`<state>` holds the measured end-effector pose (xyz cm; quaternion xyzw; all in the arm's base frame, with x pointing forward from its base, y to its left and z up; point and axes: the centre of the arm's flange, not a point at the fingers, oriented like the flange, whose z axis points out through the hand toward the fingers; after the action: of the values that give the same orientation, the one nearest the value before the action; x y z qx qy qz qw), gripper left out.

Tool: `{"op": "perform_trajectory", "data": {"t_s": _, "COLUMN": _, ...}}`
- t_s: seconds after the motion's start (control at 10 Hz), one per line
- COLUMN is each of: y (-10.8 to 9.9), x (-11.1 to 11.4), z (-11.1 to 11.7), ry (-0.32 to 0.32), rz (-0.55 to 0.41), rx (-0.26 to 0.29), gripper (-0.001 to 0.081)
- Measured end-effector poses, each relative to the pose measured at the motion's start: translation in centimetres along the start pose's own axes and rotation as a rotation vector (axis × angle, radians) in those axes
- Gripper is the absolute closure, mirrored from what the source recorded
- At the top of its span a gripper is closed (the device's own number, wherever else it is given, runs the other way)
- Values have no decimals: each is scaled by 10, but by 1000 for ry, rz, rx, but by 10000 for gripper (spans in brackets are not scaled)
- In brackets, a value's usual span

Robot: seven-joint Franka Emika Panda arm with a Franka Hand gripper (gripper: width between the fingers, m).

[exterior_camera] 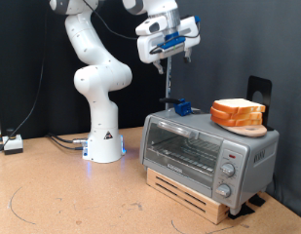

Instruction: Make a piece of toast with the oven

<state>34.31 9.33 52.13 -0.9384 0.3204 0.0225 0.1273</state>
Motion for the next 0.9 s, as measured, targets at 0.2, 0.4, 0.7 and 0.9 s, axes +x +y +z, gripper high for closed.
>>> {"op": "perform_trajectory", "data": {"t_s": 0.2, "y": 5, "x": 11, "z": 24, "ry": -4, "rz": 21, "rx": -41, "gripper": 2}}
{"op": "perform_trajectory", "data": {"t_s": 0.4, "y": 5, "x": 15, "z": 27, "ry": -7, "rz": 29, "rx": -43, "gripper": 2}}
{"op": "perform_trajectory", "data": {"t_s": 0.7, "y": -6, "x": 6, "z": 15, "ry": -80, "rz": -108, "rx": 123, "gripper": 2}}
{"op": "perform_trajectory", "data": {"t_s": 0.9, "y": -1, "x": 8, "z": 32, "ry": -71, "rz": -126, "rx": 110, "gripper": 2}}
